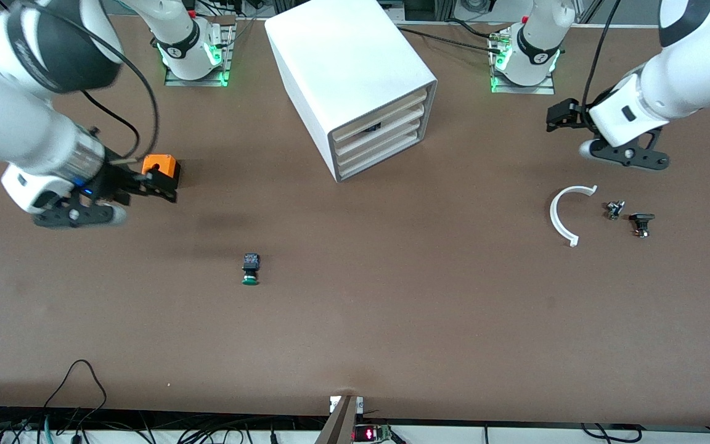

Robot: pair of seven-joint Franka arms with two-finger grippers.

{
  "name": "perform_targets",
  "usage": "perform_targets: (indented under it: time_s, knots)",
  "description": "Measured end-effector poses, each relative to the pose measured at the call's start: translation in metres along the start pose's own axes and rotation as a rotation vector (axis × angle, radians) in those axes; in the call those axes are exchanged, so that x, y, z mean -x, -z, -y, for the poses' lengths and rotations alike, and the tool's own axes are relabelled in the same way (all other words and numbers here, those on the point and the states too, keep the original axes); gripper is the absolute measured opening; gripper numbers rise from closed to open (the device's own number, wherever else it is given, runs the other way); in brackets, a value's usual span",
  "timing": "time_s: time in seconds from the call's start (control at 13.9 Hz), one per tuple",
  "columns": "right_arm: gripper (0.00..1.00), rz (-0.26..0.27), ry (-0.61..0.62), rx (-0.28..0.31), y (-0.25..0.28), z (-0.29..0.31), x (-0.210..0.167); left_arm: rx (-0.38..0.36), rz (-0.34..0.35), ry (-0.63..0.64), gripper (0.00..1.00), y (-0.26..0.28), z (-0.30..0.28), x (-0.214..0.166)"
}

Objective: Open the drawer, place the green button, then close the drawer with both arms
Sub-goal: 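Grasp the green button with the right gripper while the left gripper reaches the drawer, then pull the drawer open with the left gripper while the right gripper lifts the button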

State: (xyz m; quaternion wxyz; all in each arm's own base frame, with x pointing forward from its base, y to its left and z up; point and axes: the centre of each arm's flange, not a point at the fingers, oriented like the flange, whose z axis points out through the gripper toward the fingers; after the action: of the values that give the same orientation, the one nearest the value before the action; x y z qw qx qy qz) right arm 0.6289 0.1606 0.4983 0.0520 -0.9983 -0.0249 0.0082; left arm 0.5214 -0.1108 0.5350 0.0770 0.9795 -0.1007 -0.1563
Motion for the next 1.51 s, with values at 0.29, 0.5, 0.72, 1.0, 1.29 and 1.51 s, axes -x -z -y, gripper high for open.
perform_targets:
  time_s: [0.29, 0.5, 0.72, 1.0, 1.29, 1.51]
  knots:
    - [1.0, -0.023, 0.028, -0.004, -0.091, 0.01, -0.029, 0.235, 0.07, -0.048, 0.99, -0.069, -0.004, -0.052]
    - [1.0, -0.044, 0.04, -0.003, -0.162, 0.01, -0.034, 0.4, 0.023, -0.101, 0.99, -0.117, -0.018, -0.071]
    - [1.0, -0.058, 0.074, -0.005, -0.22, 0.034, -0.031, 0.526, -0.038, -0.169, 0.99, -0.17, -0.031, -0.074]
    - [1.0, -0.08, 0.07, -0.003, -0.286, 0.031, -0.03, 0.791, -0.083, -0.252, 0.99, -0.249, -0.029, -0.072]
    - [1.0, -0.068, 0.058, 0.0, -0.308, 0.029, -0.028, 0.936, -0.107, -0.287, 0.97, -0.318, -0.022, -0.071]
    - [0.97, -0.063, 0.032, -0.001, -0.313, 0.039, -0.025, 1.031, -0.109, -0.276, 0.91, -0.356, -0.031, -0.07]
